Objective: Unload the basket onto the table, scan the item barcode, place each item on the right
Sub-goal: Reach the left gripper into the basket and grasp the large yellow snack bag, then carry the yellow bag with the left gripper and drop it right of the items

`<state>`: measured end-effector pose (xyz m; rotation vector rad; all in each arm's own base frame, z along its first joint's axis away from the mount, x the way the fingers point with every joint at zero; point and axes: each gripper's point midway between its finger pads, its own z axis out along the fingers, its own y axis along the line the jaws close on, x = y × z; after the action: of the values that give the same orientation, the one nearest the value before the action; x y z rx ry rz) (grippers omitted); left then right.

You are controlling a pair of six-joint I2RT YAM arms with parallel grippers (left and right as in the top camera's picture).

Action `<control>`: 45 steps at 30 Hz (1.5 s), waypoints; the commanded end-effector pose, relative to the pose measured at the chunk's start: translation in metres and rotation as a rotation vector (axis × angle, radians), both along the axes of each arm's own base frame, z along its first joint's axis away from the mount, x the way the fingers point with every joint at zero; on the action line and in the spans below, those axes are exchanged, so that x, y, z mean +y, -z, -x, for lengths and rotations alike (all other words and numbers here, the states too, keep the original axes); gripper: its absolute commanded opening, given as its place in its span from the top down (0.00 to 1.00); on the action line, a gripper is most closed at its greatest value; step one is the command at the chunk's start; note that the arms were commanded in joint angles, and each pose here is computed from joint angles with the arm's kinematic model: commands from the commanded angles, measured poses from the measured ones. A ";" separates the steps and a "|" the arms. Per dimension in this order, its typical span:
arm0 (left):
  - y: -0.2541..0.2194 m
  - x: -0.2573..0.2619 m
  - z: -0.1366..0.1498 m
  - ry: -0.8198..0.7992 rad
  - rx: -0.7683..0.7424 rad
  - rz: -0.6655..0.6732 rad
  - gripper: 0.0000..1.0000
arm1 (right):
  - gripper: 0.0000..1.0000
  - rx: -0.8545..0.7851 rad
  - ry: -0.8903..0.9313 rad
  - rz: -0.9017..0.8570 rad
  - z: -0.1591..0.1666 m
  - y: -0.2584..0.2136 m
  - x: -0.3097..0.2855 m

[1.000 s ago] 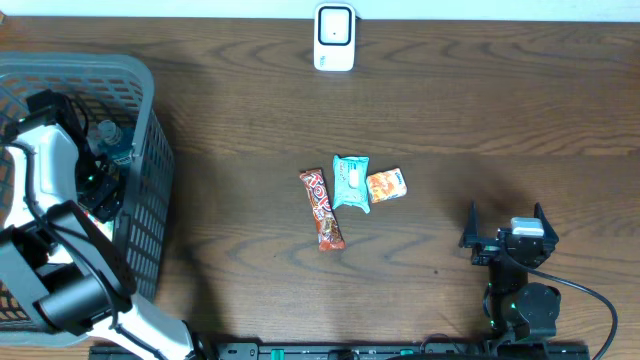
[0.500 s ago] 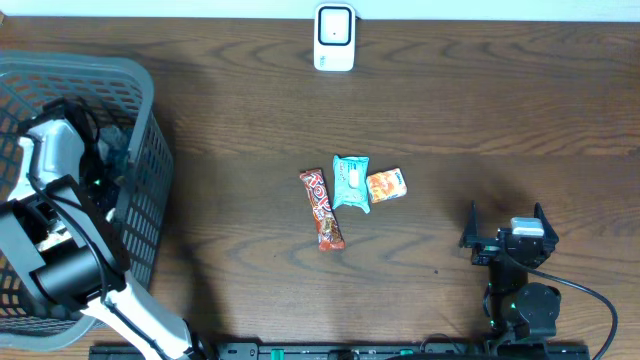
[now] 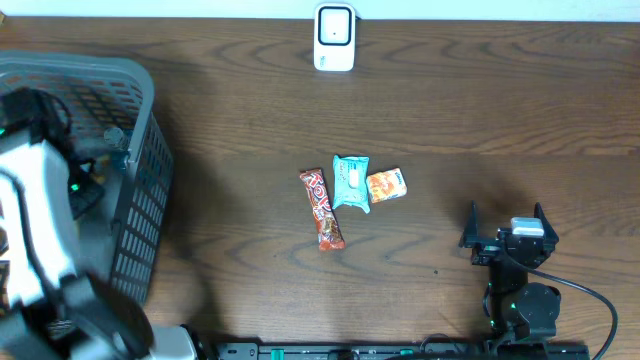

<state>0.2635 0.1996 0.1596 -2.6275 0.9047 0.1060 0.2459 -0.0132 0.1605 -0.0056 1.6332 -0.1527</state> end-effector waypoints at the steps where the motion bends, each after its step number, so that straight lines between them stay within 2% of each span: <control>1: -0.065 0.003 0.022 -0.018 -0.156 -0.134 0.93 | 0.01 -0.003 0.008 -0.011 0.000 0.000 -0.001; 6: -0.154 -0.018 0.029 0.143 -0.455 -0.302 0.93 | 0.01 -0.003 0.008 -0.011 0.000 0.000 -0.001; 7: -0.184 -0.033 0.024 0.244 -0.575 -0.343 0.92 | 0.01 -0.003 0.008 -0.011 0.000 0.000 -0.001; 10: -0.233 -0.071 0.005 0.498 -0.776 -0.406 0.93 | 0.01 -0.003 0.008 -0.011 0.000 0.000 -0.001; 14: -0.267 -0.143 -0.026 0.860 -0.960 -0.374 0.92 | 0.01 -0.003 0.008 -0.011 0.000 0.000 -0.001; 17: -0.265 -0.186 -0.045 1.075 -0.961 -0.374 0.93 | 0.01 -0.003 0.008 -0.011 0.000 0.000 -0.001; 20: -0.244 -0.242 -0.073 1.346 -0.899 -0.378 0.93 | 0.01 -0.003 0.008 -0.011 0.000 0.000 -0.001; 23: -0.210 -0.293 -0.095 1.538 -0.821 -0.323 0.93 | 0.01 -0.003 0.008 -0.011 0.000 0.000 -0.001; 26: -0.170 -0.341 -0.109 1.666 -0.748 -0.224 0.93 | 0.01 -0.003 0.008 -0.011 0.000 0.000 -0.001; 30: -0.116 -0.420 -0.129 1.863 -0.693 -0.162 0.93 | 0.01 -0.003 0.008 -0.011 0.000 0.000 -0.001; 33: -0.081 -0.476 -0.133 1.976 -0.688 -0.131 0.93 | 0.01 -0.003 0.008 -0.011 0.000 0.000 -0.001; 41: -0.012 -0.586 -0.121 2.146 -0.745 -0.087 0.93 | 0.01 -0.003 0.008 -0.011 0.000 0.000 -0.001; 45: 0.033 -0.613 -0.120 2.257 -0.696 -0.225 0.93 | 0.01 -0.003 0.008 -0.011 0.000 0.000 -0.001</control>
<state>0.3808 -0.4030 0.1488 -0.3053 2.4169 -1.1029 0.2459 -0.0132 0.1605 -0.0050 1.6332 -0.1527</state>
